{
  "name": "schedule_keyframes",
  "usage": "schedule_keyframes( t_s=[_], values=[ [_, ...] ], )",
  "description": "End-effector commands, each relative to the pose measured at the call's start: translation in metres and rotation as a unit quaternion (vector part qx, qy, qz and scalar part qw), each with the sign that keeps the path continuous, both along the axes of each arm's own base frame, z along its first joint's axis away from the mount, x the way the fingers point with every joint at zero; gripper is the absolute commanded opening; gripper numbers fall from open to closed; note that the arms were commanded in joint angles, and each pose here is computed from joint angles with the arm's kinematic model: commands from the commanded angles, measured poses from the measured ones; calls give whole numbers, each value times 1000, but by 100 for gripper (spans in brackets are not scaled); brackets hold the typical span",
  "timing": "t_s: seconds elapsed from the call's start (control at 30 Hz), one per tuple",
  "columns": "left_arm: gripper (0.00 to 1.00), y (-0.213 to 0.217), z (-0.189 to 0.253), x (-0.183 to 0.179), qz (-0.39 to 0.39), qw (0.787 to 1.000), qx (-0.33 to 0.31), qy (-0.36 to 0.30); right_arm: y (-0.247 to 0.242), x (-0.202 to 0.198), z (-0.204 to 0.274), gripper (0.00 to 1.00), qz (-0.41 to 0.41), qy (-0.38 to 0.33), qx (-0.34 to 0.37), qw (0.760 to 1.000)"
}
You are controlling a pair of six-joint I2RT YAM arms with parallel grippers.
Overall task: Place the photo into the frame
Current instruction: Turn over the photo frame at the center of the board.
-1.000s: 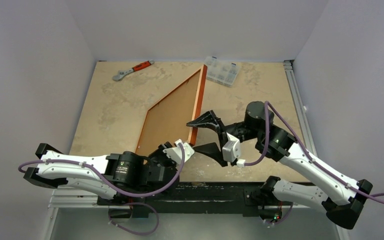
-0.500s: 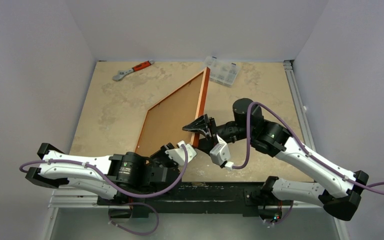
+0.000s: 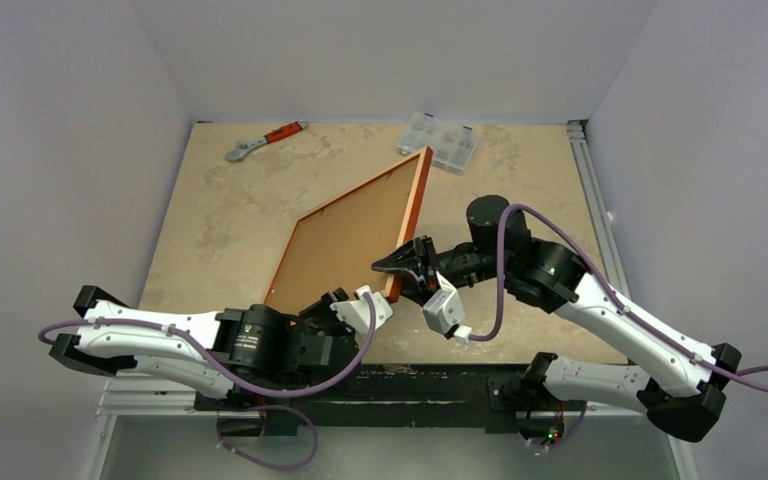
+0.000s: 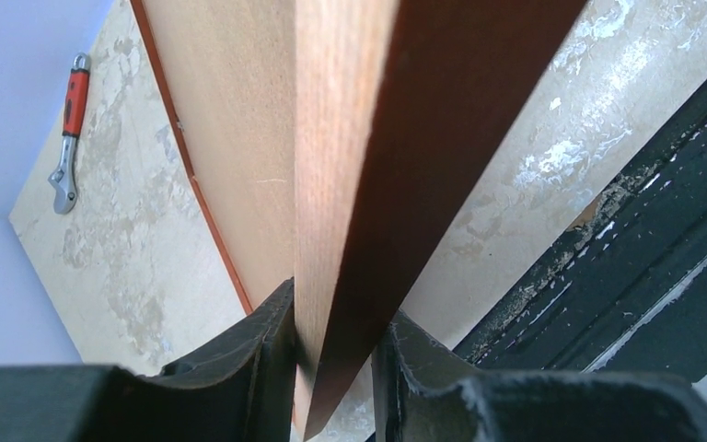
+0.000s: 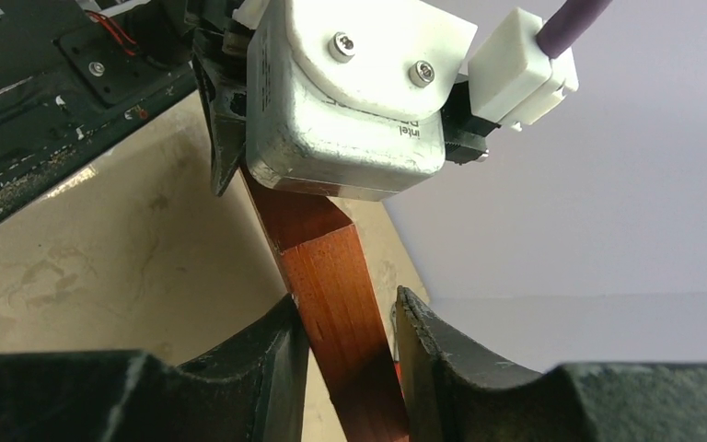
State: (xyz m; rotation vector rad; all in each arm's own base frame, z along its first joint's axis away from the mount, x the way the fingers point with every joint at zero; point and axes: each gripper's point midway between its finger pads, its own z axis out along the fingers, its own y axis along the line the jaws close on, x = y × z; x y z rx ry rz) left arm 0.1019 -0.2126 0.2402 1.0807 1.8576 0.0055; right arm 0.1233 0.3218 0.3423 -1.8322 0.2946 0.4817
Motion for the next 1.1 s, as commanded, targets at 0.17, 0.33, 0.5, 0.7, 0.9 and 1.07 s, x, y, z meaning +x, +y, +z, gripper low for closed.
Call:
schedule_keyframes(
  t_s=[0.17, 0.33, 0.5, 0.7, 0.9, 1.07],
  values=[
    [63, -19, 40, -10, 53, 981, -177, 63, -12, -21, 0, 0, 7, 65, -4, 998],
    [78, -13, 54, -5, 66, 974, -210, 57, -17, -23, -4, 0, -5, 83, -4, 997],
    [79, -8, 68, 0, 71, 967, -240, 49, -20, -28, -5, 0, -9, 116, -1, 993],
    [79, -7, 100, 2, 58, 953, -295, 44, -23, -33, -11, 0, -17, 152, -2, 988],
    [79, -13, 130, 0, 27, 925, -376, 48, -23, -34, -12, 0, -34, 204, 24, 978],
    [79, -12, 139, 0, 18, 914, -403, 44, -25, -35, -14, 0, -54, 251, 30, 966]
  ],
)
